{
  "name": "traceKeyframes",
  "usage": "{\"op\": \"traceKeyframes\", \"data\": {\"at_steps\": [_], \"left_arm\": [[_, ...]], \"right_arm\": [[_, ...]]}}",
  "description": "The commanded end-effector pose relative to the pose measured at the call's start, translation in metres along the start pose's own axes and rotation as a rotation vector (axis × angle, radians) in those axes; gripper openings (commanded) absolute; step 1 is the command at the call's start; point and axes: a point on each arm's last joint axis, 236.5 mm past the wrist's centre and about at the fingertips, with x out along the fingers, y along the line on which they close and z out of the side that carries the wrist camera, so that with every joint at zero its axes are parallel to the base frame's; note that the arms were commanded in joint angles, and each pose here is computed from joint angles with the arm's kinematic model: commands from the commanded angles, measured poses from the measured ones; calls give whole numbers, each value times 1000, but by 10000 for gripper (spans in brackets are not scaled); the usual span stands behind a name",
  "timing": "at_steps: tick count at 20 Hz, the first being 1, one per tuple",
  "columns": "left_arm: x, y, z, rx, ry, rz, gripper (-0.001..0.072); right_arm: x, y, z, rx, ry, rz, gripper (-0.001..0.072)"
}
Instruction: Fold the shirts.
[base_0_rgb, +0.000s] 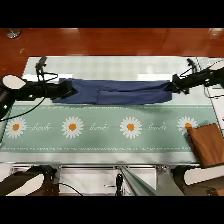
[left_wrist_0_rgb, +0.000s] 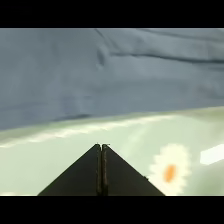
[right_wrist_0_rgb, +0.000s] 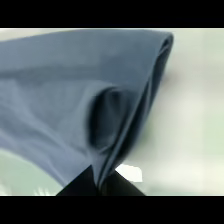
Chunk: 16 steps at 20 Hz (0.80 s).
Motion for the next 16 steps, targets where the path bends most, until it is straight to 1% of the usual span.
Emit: {"op": "traceKeyframes", "data": {"at_steps": [1,4,5,7,8,11,12,14,16], "left_arm": [[17,-72,-11,79,1,-180,24],[63,-102,-18,197,23,-134,23],[83,-108,-25,260,66,-100,23],[121,-121,-44,312,157,-28,23],[140,-132,-53,343,190,-15,23],[187,-164,-92,334,307,-33,23],[198,-177,-114,324,367,-59,24],[209,-211,-169,318,503,-170,24],[218,-235,-213,304,569,-229,24]], "right_arm": [[-62,11,-43,-147,-15,-143,25],[-102,45,-87,-203,-133,-147,25],[-111,57,-104,-213,-168,-133,25],[-125,75,-135,-212,-219,-117,25],[-132,81,-147,-210,-240,-116,25],[-151,100,-166,-205,-330,-103,26],[-155,109,-170,-214,-348,-80,26],[-154,121,-179,-240,-330,-35,26],[-153,123,-181,-249,-323,-32,25]]}}
